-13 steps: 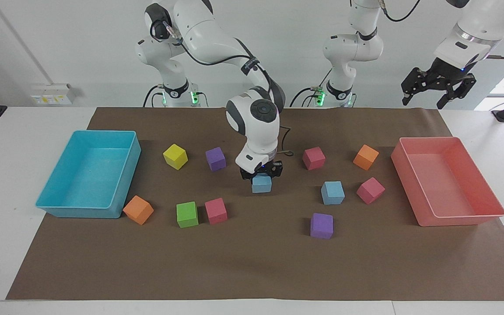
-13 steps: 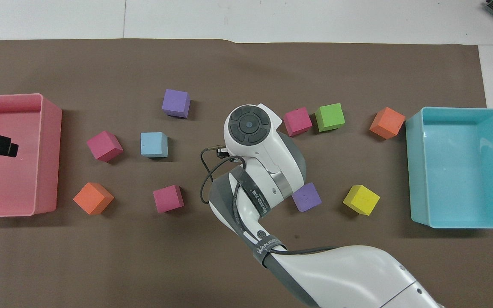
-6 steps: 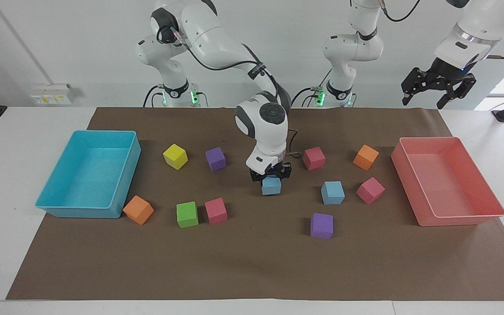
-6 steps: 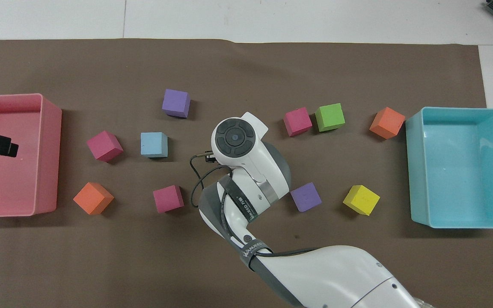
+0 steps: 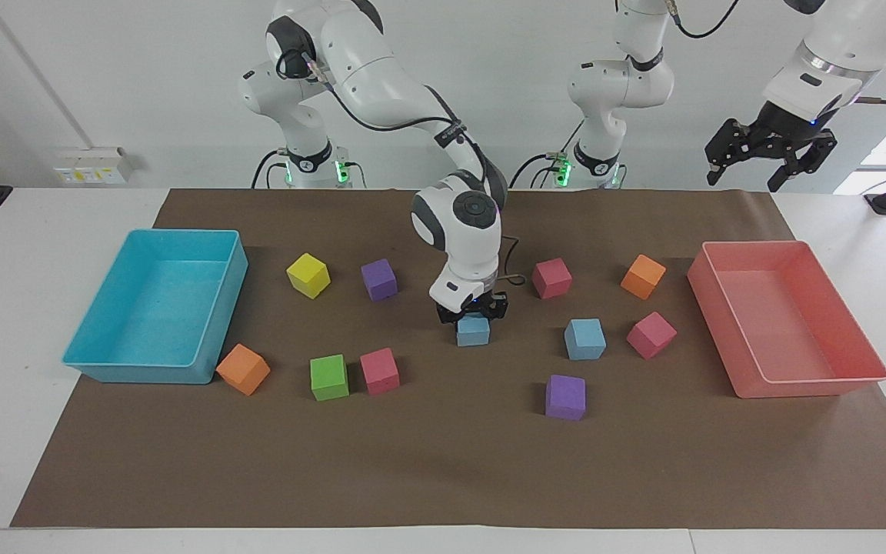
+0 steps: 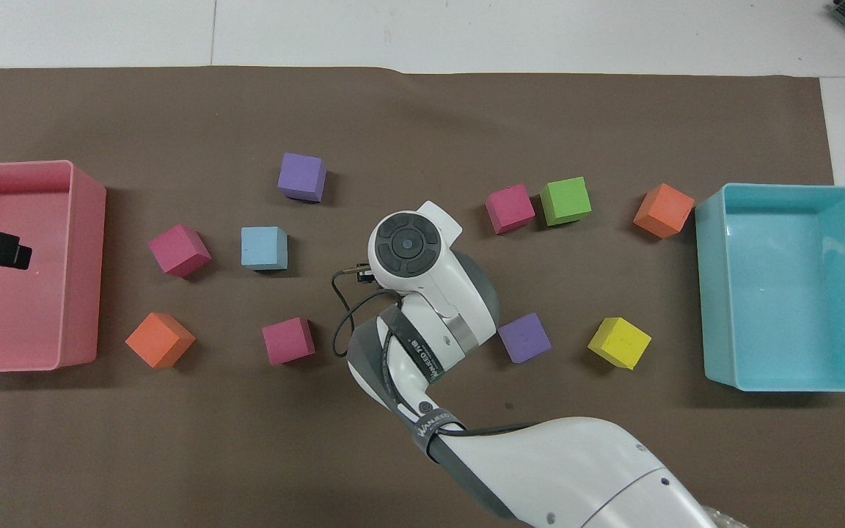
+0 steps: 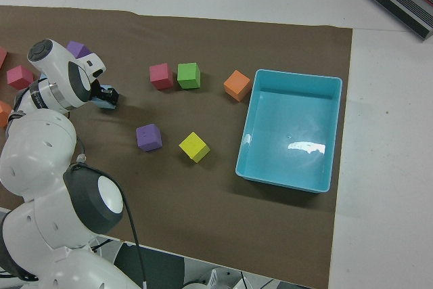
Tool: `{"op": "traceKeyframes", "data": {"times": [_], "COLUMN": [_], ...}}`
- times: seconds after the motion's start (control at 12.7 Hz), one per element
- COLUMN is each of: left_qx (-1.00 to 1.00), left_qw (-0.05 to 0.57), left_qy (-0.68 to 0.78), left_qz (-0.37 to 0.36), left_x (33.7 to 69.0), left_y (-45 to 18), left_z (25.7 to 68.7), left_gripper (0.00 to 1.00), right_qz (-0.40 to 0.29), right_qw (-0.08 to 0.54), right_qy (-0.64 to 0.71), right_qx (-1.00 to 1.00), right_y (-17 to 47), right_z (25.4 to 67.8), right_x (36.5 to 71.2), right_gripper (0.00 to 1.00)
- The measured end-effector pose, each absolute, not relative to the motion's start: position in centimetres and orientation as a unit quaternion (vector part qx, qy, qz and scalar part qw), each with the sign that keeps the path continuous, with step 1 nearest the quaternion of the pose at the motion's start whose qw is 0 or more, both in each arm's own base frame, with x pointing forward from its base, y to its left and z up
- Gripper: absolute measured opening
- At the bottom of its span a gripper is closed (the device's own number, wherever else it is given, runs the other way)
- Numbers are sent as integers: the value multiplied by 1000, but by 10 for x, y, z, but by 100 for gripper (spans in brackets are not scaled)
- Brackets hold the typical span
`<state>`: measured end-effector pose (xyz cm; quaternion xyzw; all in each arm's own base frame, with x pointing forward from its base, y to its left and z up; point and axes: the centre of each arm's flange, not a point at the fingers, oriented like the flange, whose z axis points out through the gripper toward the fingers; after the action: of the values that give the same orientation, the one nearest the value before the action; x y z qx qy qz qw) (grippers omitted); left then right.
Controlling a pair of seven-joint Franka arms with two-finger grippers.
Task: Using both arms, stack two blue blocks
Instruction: 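Lower the light-blue cube at the center and open the right gripper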
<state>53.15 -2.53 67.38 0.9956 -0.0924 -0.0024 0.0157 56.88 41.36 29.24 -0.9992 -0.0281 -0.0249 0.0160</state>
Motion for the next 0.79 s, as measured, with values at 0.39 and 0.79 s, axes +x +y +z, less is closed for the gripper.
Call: {"op": "traceKeyframes", "data": {"times": [0.39, 0.79], "left_qx": [996, 996], "left_qw": [16, 16], "left_qy": [-92, -92], "left_qz": [-2, 2], "left_x": [532, 532], "left_y": [-25, -25], "left_z": [674, 675], "left_gripper": [100, 100], "right_qz": [-24, -28], "right_qw": [16, 17], "right_qy": [-19, -14], "right_qx": [-999, -999], "right_y": [413, 409], "right_z": [292, 298], "right_x": [569, 572], "right_gripper": [62, 87]}}
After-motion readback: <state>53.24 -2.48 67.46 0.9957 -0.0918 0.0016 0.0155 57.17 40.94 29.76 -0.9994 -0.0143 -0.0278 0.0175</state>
